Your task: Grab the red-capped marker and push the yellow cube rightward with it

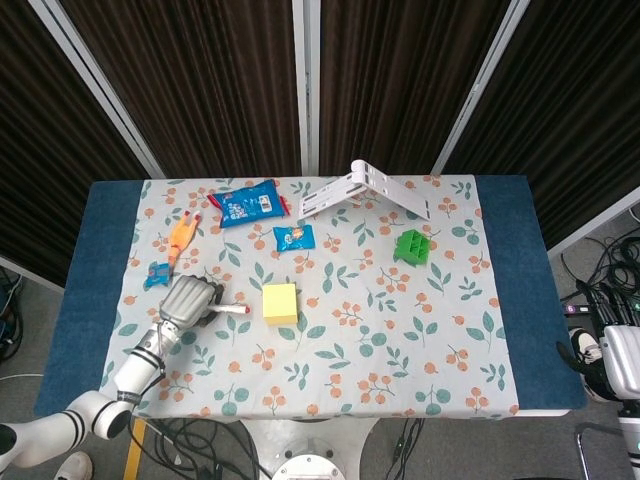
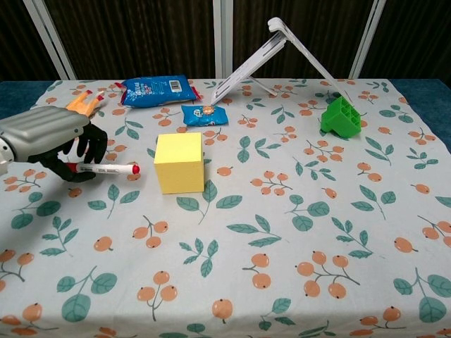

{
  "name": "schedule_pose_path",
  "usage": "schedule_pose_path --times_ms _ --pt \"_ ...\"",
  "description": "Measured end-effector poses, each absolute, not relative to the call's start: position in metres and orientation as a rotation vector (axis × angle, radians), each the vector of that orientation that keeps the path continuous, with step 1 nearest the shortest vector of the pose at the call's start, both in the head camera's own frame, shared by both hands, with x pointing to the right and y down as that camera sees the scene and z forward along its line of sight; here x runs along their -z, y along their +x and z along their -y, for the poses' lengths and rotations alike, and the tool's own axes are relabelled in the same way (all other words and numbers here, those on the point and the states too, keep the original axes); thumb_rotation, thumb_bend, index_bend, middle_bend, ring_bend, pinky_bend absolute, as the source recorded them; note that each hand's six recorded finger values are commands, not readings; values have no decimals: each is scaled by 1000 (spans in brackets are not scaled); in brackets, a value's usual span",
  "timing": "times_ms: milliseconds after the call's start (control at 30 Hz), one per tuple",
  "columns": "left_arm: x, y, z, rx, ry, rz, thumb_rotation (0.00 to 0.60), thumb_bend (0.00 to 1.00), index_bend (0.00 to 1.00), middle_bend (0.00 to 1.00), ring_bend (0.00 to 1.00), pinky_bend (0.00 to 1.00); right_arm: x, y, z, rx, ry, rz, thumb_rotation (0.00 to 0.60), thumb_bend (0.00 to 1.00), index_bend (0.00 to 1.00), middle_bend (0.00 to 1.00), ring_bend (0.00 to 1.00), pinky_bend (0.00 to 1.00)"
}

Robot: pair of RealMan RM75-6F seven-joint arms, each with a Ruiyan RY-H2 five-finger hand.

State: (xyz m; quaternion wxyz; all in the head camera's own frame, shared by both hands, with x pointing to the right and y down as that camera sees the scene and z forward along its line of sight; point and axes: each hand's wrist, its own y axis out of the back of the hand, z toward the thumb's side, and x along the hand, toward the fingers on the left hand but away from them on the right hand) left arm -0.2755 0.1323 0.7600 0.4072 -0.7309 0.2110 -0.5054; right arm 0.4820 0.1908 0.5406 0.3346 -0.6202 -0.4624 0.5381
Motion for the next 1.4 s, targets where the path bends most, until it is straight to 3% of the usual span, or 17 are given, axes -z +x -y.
schedule_pose_path --times_ms 1400 --pt "-776 -99 -76 1141 -1906 -465 600 450 674 696 538 578 -542 505 -195 -1464 -1586 1236 600 174 0 142 0 0"
